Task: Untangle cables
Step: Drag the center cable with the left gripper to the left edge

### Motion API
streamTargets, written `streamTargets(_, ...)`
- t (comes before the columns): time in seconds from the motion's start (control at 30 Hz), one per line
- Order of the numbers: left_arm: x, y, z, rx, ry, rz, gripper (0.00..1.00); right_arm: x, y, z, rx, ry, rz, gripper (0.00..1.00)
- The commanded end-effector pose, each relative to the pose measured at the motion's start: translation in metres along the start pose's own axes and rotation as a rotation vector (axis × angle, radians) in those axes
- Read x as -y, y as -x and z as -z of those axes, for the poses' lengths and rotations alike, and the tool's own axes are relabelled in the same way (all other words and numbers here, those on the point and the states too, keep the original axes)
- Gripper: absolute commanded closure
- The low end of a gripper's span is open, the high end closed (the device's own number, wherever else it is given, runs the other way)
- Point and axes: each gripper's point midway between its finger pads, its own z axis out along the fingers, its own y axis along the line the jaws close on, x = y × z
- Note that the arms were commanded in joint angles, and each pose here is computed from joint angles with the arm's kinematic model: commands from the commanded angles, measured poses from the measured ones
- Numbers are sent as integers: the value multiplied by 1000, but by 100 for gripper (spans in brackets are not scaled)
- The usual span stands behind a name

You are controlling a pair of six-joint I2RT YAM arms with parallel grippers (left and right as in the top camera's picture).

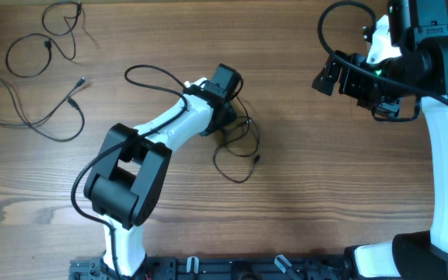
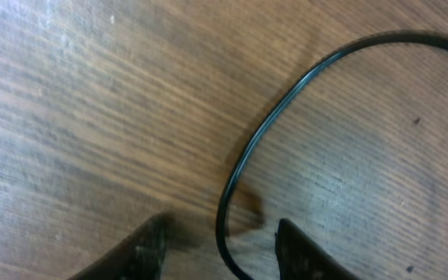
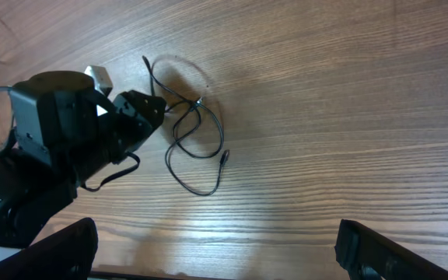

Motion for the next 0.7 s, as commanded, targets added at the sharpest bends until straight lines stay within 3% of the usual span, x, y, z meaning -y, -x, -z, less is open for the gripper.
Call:
streamTargets(0.0,-3,-16,-12,-28,34,-2,74,-2,-2,-6,-23,7,16,0)
streamTargets(0.07,-6,-20,-12,-39,51,-8,96,-2,-2,-6,-24,7,30,0)
streamTargets(0.3,-29,-27,16,-74,134,-25,96,-2,-2,-6,-24,7,33,0)
streamTargets(0.4,-16,-8,57,9,52,-12,96,-2,-2,-6,-24,7,33,0)
streamTargets(0.5,-9,27,125,200,-47,20,96,-2,-2,-6,-24,7,33,0)
streamTargets(0.57,-16,46,166,315,-84,51,96,-2,-2,-6,-23,7,33,0)
streamTargets(0.67,-40,59,203,373,-96,104,96,-2,-2,-6,-23,7,33,0)
